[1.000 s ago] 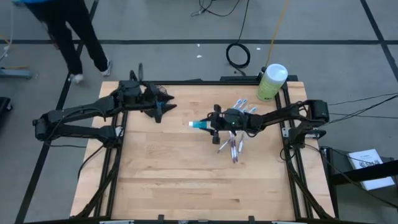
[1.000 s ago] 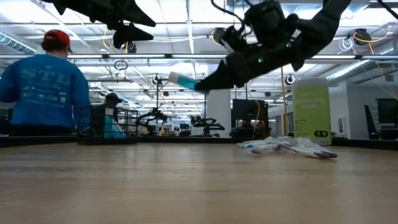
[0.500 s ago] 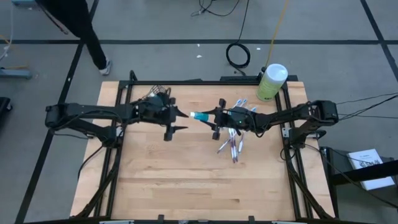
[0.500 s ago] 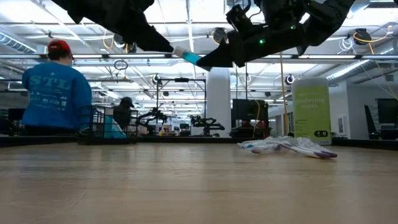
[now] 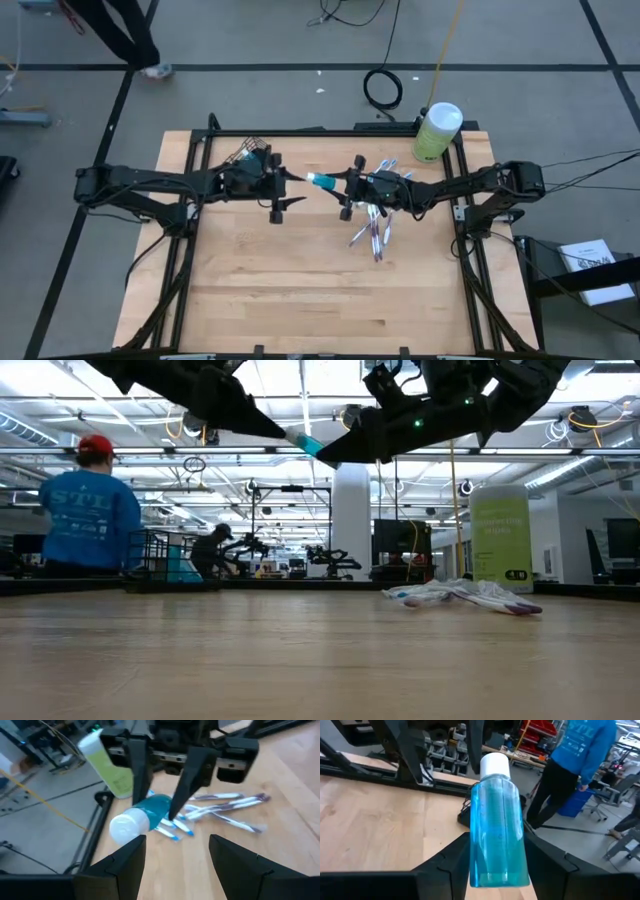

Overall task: Pick & Place toothbrushing station
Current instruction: Put the mouthwash into the middle compartment of the wire organizer

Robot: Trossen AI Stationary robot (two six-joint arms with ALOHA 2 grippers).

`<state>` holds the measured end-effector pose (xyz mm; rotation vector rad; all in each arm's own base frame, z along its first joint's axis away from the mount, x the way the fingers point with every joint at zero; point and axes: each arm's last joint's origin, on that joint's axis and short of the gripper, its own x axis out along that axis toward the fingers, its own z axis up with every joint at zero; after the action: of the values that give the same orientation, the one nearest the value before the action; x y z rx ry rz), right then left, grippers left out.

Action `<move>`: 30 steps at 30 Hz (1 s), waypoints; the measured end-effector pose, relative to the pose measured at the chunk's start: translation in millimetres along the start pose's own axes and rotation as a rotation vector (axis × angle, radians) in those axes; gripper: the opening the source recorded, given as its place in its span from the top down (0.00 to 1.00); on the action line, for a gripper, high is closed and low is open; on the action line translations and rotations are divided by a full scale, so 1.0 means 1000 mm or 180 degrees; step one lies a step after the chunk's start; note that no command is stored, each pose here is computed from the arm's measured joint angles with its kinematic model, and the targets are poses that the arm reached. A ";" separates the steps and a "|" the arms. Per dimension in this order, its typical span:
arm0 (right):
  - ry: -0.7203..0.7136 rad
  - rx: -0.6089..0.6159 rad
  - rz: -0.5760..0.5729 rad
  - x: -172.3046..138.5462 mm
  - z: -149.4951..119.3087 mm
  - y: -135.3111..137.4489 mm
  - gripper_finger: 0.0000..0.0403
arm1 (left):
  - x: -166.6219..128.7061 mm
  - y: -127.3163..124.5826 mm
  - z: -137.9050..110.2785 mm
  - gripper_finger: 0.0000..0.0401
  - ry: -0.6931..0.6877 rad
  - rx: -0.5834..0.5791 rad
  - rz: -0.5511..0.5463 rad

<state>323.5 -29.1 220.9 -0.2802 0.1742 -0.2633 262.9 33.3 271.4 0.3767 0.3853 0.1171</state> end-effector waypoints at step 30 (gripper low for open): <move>-0.0019 -0.0032 0.0206 0.000 -0.001 0.004 0.61 | -0.010 0.004 0.001 0.43 0.0065 -0.0464 0.0207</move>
<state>324.0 -25.3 218.8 -0.2850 0.1784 -0.1976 253.9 35.2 277.6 0.2445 0.3824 0.2115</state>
